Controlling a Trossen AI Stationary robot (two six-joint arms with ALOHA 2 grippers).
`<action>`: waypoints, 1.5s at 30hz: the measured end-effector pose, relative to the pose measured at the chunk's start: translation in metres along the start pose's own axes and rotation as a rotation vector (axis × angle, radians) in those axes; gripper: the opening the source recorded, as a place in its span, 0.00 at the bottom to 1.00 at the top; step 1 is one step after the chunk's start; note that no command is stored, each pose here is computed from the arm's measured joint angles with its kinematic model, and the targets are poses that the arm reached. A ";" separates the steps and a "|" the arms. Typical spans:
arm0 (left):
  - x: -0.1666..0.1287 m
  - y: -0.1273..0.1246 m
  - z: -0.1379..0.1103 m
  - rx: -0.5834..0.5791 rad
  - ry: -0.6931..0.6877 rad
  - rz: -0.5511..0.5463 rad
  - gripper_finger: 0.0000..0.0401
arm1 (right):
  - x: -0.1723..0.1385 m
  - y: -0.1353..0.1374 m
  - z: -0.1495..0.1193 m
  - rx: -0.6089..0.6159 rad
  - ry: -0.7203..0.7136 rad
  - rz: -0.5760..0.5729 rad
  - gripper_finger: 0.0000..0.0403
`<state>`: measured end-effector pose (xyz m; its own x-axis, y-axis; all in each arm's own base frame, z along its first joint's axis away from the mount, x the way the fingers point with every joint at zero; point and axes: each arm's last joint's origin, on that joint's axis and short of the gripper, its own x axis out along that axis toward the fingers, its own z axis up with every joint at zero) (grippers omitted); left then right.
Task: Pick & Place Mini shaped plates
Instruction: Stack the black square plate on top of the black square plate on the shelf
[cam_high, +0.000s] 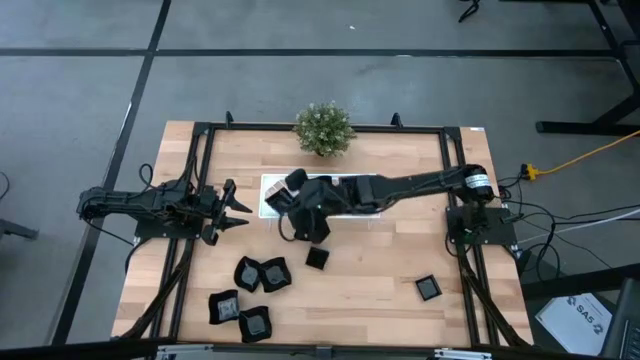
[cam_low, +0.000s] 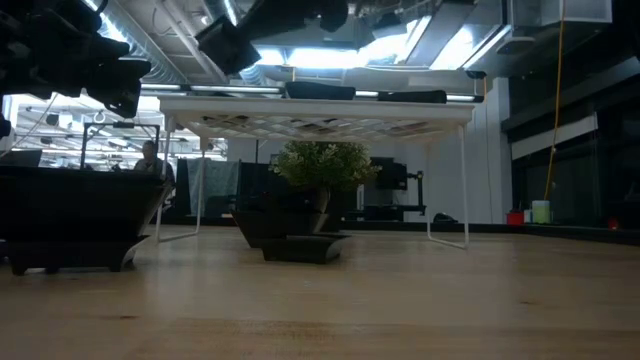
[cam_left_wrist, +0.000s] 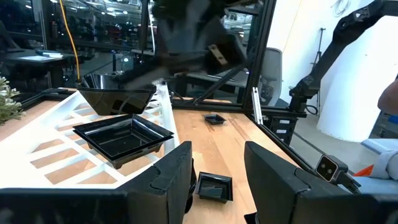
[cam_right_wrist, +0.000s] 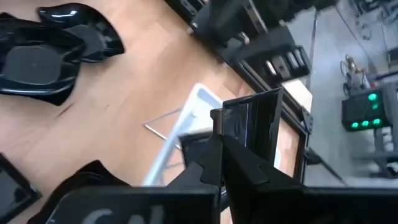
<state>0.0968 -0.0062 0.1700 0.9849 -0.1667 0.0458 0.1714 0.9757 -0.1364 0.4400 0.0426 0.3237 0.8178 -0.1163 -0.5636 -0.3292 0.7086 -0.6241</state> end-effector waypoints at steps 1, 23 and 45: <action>0.000 0.000 0.000 0.000 0.000 0.000 0.36 | 0.001 -0.003 -0.003 0.017 -0.001 0.002 0.02; 0.000 0.000 0.000 0.000 0.000 0.001 0.36 | 0.015 -0.008 -0.020 0.066 -0.022 -0.004 0.02; 0.000 0.000 0.000 0.000 -0.001 0.000 0.36 | 0.016 -0.012 -0.029 0.145 -0.008 0.043 0.06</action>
<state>0.0968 -0.0062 0.1701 0.9850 -0.1662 0.0466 0.1711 0.9758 -0.1361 0.4432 0.0117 0.3061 0.8085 -0.0785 -0.5833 -0.2927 0.8061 -0.5143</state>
